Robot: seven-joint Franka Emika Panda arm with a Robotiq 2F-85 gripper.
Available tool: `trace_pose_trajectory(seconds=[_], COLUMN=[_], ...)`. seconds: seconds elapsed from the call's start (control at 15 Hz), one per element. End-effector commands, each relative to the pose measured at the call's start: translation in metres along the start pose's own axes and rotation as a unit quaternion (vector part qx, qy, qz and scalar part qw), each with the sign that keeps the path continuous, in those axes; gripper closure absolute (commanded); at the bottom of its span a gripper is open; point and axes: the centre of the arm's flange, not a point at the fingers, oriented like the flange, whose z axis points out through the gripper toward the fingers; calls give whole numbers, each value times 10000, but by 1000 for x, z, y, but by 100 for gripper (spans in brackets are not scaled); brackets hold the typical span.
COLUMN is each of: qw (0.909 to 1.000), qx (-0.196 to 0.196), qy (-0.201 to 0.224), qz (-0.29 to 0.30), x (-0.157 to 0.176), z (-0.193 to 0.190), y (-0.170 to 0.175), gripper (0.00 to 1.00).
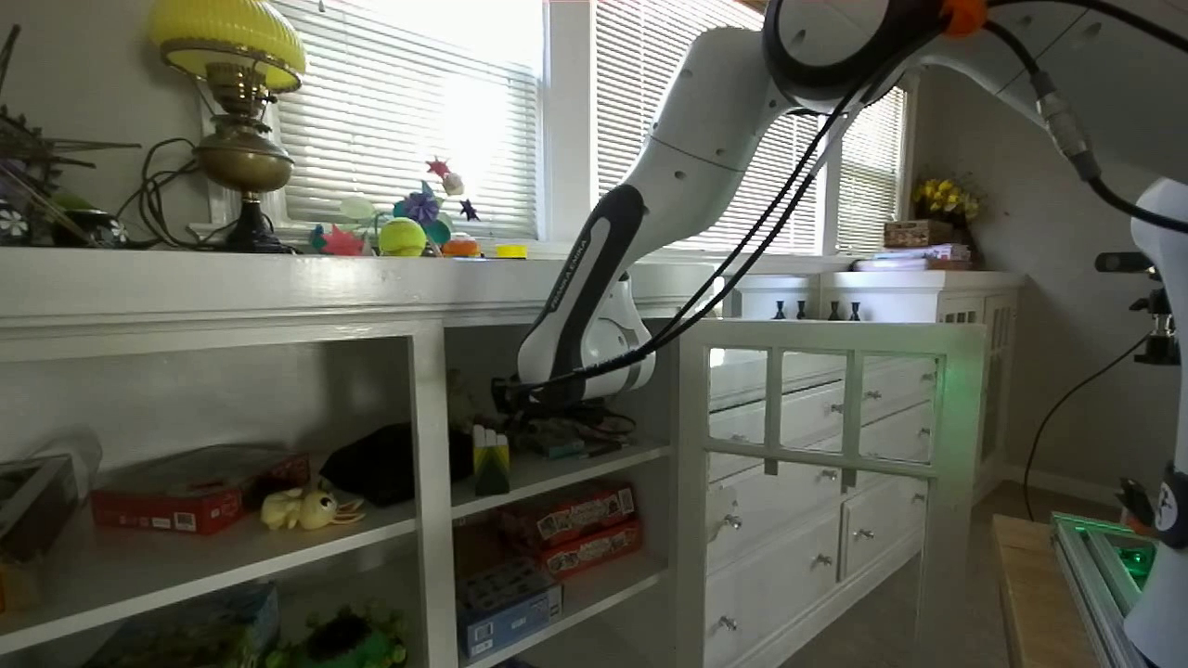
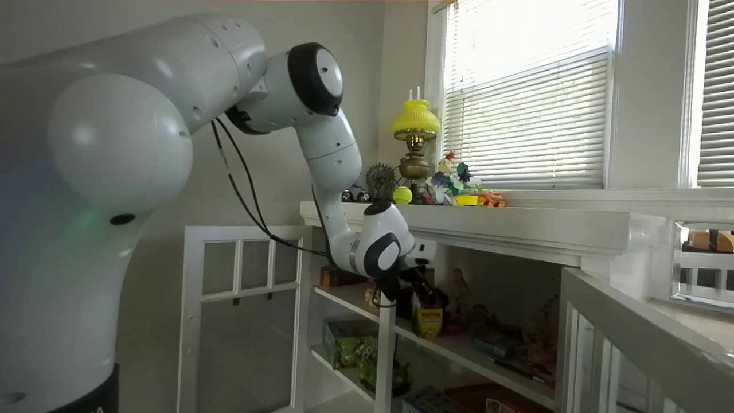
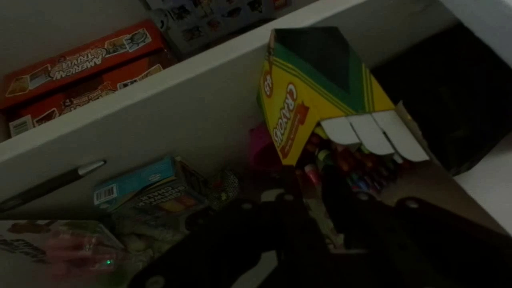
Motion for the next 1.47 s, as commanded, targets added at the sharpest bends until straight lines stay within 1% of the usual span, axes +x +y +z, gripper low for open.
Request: trace_pose_trajectory(seconds=[0.0,0.07,0.2,0.33,0.47,0.67,0.87,0.93,1.0,1.07,1.2,1.4], qw=[9999,9999,9999,9999,9998,9997,9996,9996,9996,9995,9995,9995], qx=[39,36,36,40,45,53,59,69,96,136,177,209], qy=[-87,-90,-100,-121,-136,-126,-116,-119,-134,-161,-172,-192], qz=[-63,-57,-67,-104,-136,-188,-231,-236,-235,-229,-217,-166], x=[8,8,9,9,9,9,8,8,9,9,11,16], z=[3,4,5,5,6,4,0,-1,-2,-2,-3,-4], y=[2,3,4,6,7,7,5,4,3,3,2,4], gripper=[81,85,84,88,90,89,79,77,70,74,74,77])
